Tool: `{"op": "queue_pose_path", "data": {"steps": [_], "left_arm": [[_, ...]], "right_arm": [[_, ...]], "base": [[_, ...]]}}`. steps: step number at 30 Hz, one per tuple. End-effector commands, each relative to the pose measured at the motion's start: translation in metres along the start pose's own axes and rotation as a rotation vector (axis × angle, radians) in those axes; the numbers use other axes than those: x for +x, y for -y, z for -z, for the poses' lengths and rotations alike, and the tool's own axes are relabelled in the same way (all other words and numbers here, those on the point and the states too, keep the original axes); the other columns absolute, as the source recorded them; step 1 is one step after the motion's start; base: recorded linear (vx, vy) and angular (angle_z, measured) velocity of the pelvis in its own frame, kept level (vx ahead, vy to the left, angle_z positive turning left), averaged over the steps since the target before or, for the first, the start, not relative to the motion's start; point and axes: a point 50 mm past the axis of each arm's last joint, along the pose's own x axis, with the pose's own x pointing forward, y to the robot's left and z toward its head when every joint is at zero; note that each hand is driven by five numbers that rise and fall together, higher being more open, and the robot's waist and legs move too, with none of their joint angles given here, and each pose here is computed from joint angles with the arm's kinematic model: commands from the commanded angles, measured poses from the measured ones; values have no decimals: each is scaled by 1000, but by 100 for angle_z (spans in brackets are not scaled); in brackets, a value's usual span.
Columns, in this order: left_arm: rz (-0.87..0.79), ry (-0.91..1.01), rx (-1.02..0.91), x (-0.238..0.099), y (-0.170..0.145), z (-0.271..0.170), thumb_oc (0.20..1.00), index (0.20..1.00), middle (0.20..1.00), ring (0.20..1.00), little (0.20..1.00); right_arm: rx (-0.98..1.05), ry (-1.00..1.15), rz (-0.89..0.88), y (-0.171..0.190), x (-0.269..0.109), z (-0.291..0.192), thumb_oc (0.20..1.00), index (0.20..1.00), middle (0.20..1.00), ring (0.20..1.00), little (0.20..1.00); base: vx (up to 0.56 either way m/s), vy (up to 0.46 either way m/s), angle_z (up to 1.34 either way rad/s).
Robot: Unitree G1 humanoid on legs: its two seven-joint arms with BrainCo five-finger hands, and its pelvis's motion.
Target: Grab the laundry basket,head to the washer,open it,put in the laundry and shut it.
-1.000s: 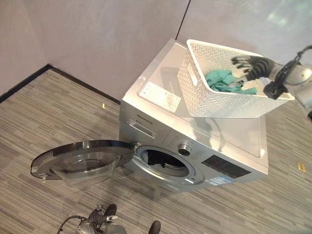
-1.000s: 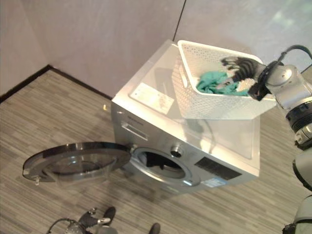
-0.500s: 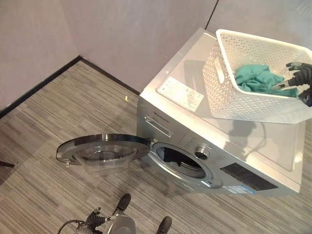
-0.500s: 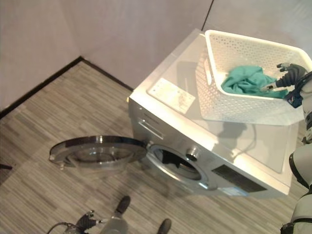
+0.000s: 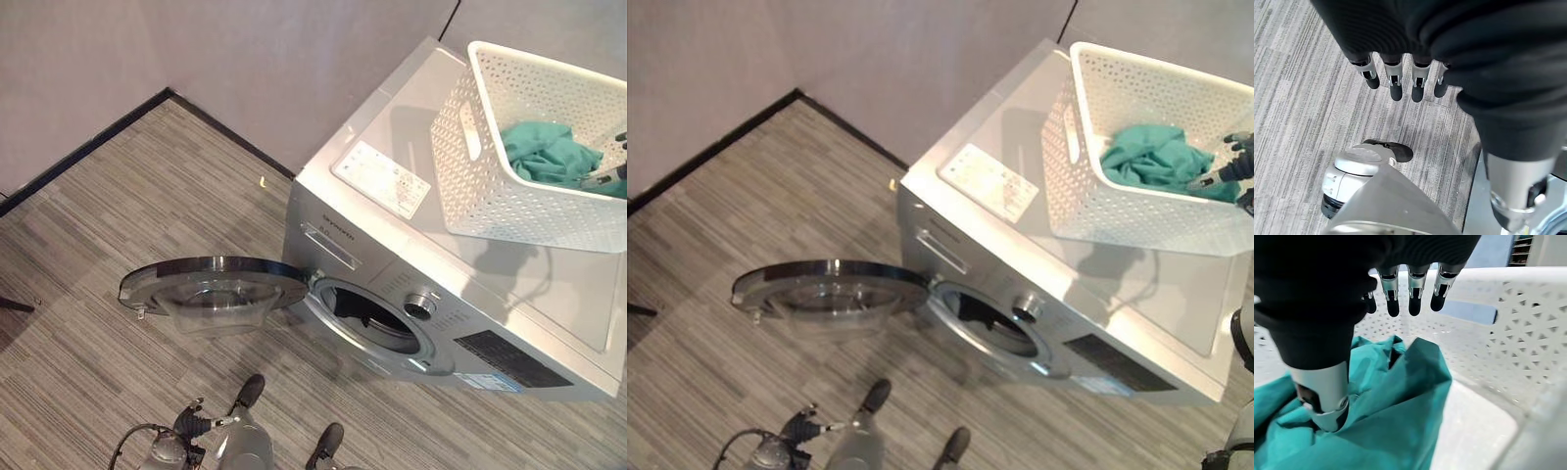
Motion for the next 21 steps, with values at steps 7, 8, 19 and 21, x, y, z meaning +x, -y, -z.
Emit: {"op": "queue_pose_path", "data": {"steps": [7, 8, 19, 21], "left_arm": [[-35, 74, 5, 6, -16, -26, 1000, 1000, 1000, 1000, 1000], [-35, 74, 5, 6, -16, -26, 1000, 1000, 1000, 1000, 1000], [-30, 76, -9, 7, -13, -27, 1000, 1000, 1000, 1000, 1000], [-40, 82, -3, 7, -15, -27, 1000, 1000, 1000, 1000, 1000]], "right_arm": [[-125, -77, -91, -29, 8, 9, 1000, 1000, 1000, 1000, 1000], [-125, -77, -91, -29, 8, 9, 1000, 1000, 1000, 1000, 1000], [-85, -51, -140, -51, 13, 4, 1000, 1000, 1000, 1000, 1000], [158, 202, 44, -2, 3, -66, 1000, 1000, 1000, 1000, 1000]], "base": [[0, 0, 0], [0, 0, 0], [-8, 4, 0], [24, 39, -13]]}}
